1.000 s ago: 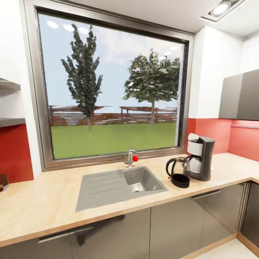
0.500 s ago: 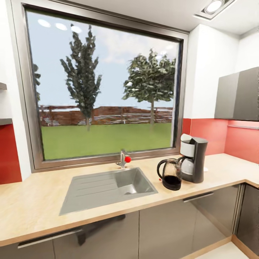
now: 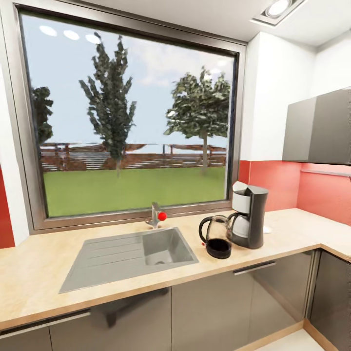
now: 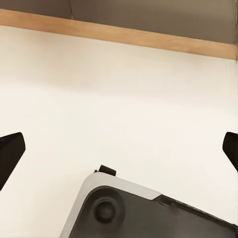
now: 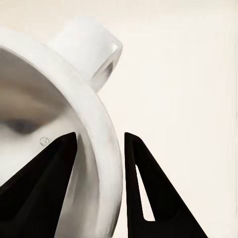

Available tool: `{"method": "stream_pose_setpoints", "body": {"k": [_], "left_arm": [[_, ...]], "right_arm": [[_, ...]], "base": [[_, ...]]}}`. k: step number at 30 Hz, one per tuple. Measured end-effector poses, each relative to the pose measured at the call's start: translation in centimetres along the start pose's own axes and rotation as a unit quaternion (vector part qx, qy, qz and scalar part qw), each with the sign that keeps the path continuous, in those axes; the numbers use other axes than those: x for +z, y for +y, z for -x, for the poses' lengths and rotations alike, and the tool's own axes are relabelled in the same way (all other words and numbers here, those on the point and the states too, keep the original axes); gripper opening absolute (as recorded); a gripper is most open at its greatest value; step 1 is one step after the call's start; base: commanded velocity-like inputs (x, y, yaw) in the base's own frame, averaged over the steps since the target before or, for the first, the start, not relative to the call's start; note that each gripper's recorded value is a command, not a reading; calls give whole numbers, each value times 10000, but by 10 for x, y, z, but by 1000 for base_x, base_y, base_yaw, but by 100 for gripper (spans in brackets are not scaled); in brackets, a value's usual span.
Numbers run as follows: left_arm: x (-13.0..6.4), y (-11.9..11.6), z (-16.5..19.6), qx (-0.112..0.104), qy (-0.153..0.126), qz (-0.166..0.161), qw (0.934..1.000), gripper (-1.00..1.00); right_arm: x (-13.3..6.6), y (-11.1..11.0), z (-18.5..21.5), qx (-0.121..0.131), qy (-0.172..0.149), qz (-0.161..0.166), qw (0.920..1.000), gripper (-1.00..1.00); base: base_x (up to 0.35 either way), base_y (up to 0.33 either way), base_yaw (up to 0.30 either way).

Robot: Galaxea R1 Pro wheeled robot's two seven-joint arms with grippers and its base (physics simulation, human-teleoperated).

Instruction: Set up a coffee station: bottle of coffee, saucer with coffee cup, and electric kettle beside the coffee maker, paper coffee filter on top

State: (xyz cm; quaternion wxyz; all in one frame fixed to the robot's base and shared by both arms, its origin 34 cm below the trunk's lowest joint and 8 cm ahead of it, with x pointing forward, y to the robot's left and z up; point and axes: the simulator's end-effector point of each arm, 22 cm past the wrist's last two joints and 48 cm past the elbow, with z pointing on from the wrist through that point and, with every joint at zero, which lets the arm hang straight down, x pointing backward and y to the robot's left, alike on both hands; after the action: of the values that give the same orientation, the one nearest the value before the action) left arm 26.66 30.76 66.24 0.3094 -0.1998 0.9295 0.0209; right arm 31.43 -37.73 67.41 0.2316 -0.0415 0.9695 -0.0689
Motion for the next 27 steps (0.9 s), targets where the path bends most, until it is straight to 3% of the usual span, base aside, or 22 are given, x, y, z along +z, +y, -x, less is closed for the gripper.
{"method": "stream_pose_setpoints", "body": {"k": [19, 27], "left_arm": [[0, 0, 0, -1, 0, 0, 10000, 100], [0, 0, 0, -2, -1, 1, 10000, 100]], "right_arm": [[0, 1, 0, 0, 0, 4, 10000, -100], [0, 1, 0, 0, 1, 8, 10000, -100]], "base": [[0, -281, 4], [0, -281, 220]]}}
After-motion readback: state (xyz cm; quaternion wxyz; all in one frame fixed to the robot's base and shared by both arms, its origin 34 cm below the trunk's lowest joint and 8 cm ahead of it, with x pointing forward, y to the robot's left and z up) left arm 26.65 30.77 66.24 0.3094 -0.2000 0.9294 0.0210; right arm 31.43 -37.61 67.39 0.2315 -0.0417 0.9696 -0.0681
